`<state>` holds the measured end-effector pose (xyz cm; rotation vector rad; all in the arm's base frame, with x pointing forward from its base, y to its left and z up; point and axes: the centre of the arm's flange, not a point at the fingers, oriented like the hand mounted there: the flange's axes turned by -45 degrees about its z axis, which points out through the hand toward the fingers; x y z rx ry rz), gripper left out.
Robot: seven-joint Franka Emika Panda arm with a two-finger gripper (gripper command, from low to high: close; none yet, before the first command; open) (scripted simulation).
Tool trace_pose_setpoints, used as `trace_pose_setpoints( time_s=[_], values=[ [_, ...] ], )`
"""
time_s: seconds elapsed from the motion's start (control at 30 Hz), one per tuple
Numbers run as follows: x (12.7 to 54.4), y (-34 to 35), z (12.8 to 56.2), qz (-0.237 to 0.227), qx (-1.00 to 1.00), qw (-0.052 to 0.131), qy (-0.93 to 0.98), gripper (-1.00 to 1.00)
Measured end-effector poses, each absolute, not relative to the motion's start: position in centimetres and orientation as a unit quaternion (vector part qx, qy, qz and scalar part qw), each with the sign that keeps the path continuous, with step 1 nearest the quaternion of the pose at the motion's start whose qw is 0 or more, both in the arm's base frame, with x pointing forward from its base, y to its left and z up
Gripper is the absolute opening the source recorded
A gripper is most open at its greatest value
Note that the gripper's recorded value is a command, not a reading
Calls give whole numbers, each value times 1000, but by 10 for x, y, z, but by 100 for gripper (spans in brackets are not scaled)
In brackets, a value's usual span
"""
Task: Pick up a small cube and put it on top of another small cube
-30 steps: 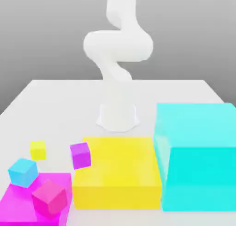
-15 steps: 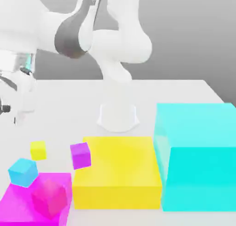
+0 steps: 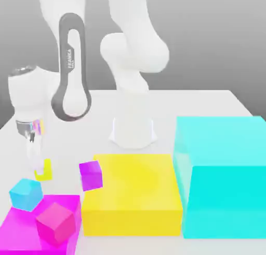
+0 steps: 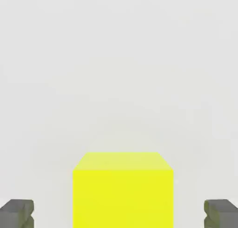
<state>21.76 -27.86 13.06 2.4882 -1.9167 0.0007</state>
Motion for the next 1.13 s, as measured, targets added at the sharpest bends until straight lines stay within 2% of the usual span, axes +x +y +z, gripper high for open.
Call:
trace_pose_setpoints(
  time_s=[0.23, 0.47, 0.63, 0.87, 0.93, 1.0, 1.03, 1.13],
  values=[
    [218, -278, 129, 0, 792, 0, -610, -100],
    [217, -279, 184, 1, 791, -1, -612, -100],
    [279, -287, 227, 0, 779, 0, -626, -100],
    [399, -249, 307, 1, 771, -1, -636, -100],
    [415, -239, 304, 1, 770, -1, -638, -100],
    [417, -241, 279, 1, 767, -1, -642, -100],
    [415, -244, 267, 1, 763, -1, -646, 100],
    [415, -244, 267, 1, 763, -1, -646, 100]
  ],
)
